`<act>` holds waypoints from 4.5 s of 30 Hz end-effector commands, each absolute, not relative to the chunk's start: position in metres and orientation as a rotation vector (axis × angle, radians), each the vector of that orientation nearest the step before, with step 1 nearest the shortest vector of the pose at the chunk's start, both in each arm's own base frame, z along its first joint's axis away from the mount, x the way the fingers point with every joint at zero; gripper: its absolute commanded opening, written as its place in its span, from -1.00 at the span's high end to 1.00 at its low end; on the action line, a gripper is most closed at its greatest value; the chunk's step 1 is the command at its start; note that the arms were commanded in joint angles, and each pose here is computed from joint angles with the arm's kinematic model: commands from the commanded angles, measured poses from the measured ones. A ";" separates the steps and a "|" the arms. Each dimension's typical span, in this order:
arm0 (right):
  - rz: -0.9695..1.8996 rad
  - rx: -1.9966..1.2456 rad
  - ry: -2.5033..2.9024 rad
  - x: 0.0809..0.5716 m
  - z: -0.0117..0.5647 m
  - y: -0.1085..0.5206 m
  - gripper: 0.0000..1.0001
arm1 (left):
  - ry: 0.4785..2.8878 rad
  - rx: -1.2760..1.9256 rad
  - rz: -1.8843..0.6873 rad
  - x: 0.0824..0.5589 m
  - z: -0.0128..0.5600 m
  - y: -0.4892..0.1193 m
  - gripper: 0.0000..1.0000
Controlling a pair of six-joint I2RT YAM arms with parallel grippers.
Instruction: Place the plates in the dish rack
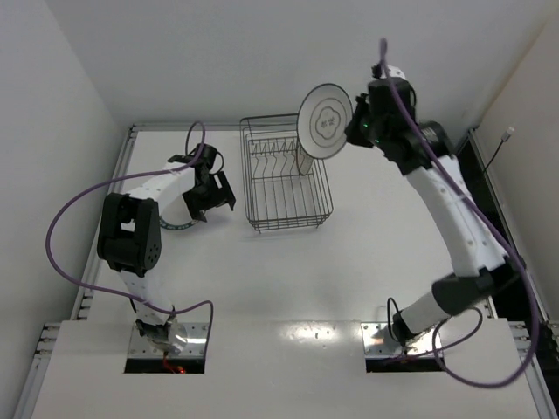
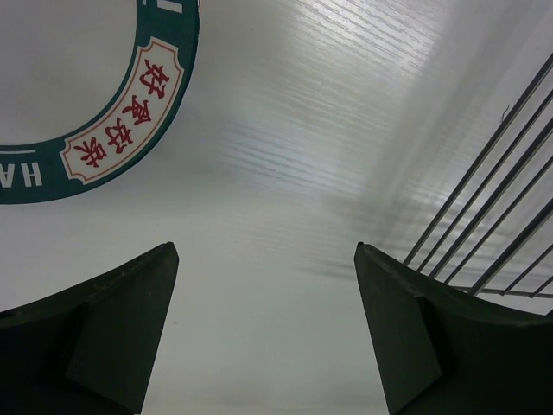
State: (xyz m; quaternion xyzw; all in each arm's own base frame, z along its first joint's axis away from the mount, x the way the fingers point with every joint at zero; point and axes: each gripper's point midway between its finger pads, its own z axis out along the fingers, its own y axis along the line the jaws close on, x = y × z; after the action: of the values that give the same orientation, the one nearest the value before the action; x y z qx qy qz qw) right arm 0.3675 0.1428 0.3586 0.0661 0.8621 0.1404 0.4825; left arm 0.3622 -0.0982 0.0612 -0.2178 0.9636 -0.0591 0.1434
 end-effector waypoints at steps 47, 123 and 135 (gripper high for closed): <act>-0.169 0.039 2.189 0.526 0.194 0.246 0.05 | 2.563 -0.543 0.548 0.347 0.092 0.005 -0.93; 0.755 -0.327 2.348 0.407 0.305 0.239 -0.55 | 1.796 -1.425 -0.984 0.338 0.016 0.025 -0.08; 0.905 -0.312 2.408 0.408 0.285 0.235 -0.58 | 1.732 -1.320 -1.075 0.363 0.068 0.023 1.00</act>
State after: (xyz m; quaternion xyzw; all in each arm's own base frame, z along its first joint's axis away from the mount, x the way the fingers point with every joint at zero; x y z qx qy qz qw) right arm 0.4106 0.2279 0.2841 -0.1016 0.9057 0.2960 0.2859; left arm 0.3438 0.0159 0.0218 -0.5431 0.6788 -0.3990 0.2918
